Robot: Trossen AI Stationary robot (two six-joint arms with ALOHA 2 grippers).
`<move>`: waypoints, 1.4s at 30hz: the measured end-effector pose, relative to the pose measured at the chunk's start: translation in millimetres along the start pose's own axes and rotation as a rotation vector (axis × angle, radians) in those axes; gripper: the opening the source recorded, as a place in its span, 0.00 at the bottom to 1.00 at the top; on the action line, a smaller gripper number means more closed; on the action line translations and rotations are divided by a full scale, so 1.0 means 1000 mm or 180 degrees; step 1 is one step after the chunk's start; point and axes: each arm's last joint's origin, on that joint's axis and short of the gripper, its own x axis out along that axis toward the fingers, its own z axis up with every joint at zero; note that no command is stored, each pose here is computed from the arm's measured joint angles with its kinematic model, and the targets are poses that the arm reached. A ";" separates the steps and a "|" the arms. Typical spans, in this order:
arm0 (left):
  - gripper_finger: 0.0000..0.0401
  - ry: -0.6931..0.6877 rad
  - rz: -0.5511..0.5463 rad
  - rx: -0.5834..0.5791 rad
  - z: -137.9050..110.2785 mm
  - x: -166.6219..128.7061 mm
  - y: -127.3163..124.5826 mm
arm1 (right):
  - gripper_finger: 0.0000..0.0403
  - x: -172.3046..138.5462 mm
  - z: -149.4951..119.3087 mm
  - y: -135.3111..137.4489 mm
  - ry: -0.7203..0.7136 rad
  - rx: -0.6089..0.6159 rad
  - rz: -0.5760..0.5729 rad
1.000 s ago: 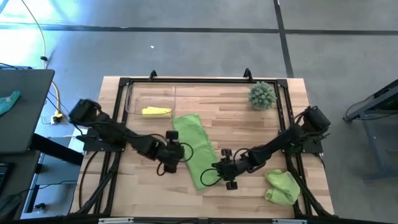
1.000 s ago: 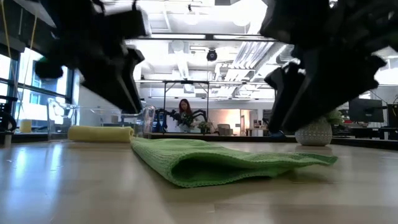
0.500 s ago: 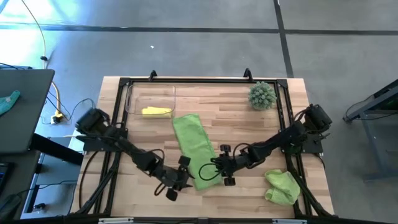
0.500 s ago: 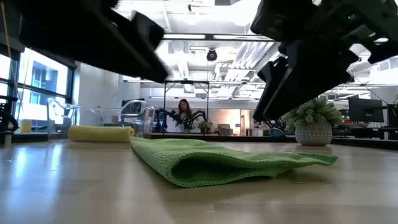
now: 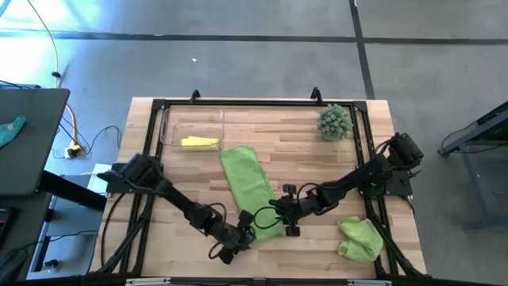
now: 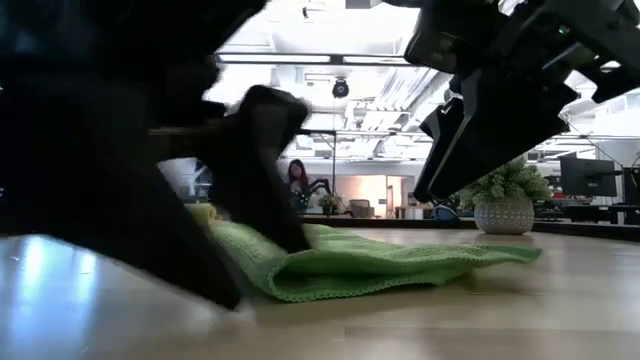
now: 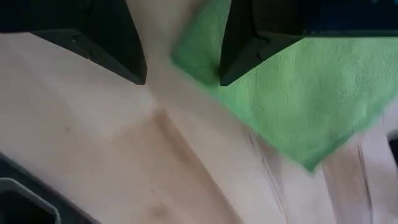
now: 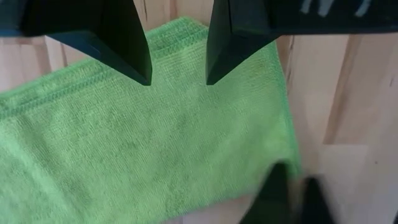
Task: Roll microfiber towels into tight, uniform cylinder then place into a basket
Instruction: Roll the green microfiber cloth
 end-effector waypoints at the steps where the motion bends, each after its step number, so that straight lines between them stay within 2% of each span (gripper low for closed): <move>1: 0.48 0.0060 0.0009 0.0008 -0.002 0.000 0.000 | 0.36 0.000 0.000 0.000 0.0007 -0.0001 -0.0001; 6: 0.44 0.0189 0.0042 -0.0173 -0.002 0.000 0.002 | 0.36 0.000 -0.002 0.002 0.0040 -0.0016 0.0028; 13: 0.36 0.0331 0.0079 -0.0679 -0.006 0.000 0.007 | 0.36 0.000 -0.002 0.003 0.0038 0.0044 0.0042; 20: 0.16 0.0376 0.0163 -0.0883 -0.007 0.000 0.009 | 0.36 -0.001 -0.005 0.012 0.0078 -0.0026 0.0205; 25: 0.02 0.0353 0.0185 -0.0925 0.001 0.000 0.011 | 0.36 -0.003 -0.008 0.020 0.0130 -0.0082 0.0368; 29: 0.03 0.0353 0.0211 -0.0957 0.018 -0.014 0.017 | 0.36 -0.010 -0.008 0.024 0.0164 -0.0105 0.0522; 31: 0.03 0.0261 0.0328 -0.0976 0.034 -0.027 0.023 | 0.36 -0.016 -0.006 0.025 0.0142 -0.0117 0.0554; 34: 0.03 0.0282 0.0572 -0.1023 0.043 -0.045 0.034 | 0.36 -0.022 -0.002 0.029 -0.0021 -0.0120 0.0592; 38: 0.02 0.0128 0.0761 -0.1160 0.057 -0.065 0.051 | 0.36 -0.026 0.003 0.037 -0.0393 -0.0258 0.0386; 42: 0.01 0.0209 0.0803 -0.1197 0.054 -0.068 0.061 | 0.36 -0.027 0.002 0.044 -0.0691 -0.0611 -0.0232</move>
